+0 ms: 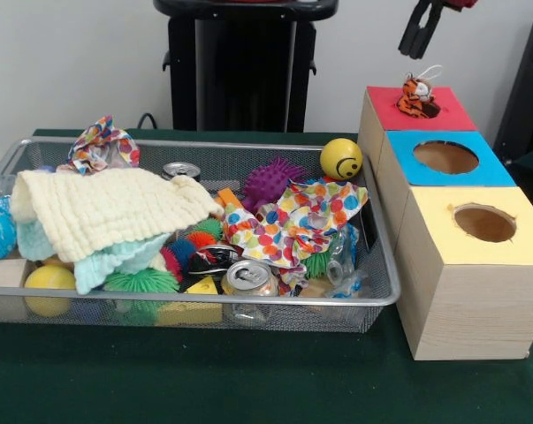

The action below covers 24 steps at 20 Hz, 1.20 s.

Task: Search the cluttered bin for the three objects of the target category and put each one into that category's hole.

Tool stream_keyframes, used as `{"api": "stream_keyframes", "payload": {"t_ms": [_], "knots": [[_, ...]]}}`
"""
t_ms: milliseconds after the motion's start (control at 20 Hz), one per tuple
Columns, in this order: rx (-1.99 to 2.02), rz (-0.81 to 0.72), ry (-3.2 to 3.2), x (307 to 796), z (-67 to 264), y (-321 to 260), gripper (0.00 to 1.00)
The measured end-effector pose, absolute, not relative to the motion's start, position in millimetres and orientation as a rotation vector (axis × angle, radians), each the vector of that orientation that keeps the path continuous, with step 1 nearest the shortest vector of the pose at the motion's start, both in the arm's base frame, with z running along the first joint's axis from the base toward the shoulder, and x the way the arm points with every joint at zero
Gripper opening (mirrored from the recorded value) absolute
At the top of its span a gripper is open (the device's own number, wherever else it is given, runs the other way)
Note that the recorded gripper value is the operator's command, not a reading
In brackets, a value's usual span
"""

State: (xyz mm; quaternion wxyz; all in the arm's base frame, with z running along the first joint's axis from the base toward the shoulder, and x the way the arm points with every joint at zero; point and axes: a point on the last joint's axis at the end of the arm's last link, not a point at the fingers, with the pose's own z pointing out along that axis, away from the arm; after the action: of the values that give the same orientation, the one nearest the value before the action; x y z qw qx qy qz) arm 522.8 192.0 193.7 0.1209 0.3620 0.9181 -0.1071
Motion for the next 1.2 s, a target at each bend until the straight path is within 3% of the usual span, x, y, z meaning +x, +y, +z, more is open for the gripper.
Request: {"api": "stream_keyframes", "payload": {"t_ms": [350,1200], "knots": [[1.044,-0.288,2.702,534,170,186,0.00],[0.963,-0.116,2.821,529,120,244,0.00]]}}
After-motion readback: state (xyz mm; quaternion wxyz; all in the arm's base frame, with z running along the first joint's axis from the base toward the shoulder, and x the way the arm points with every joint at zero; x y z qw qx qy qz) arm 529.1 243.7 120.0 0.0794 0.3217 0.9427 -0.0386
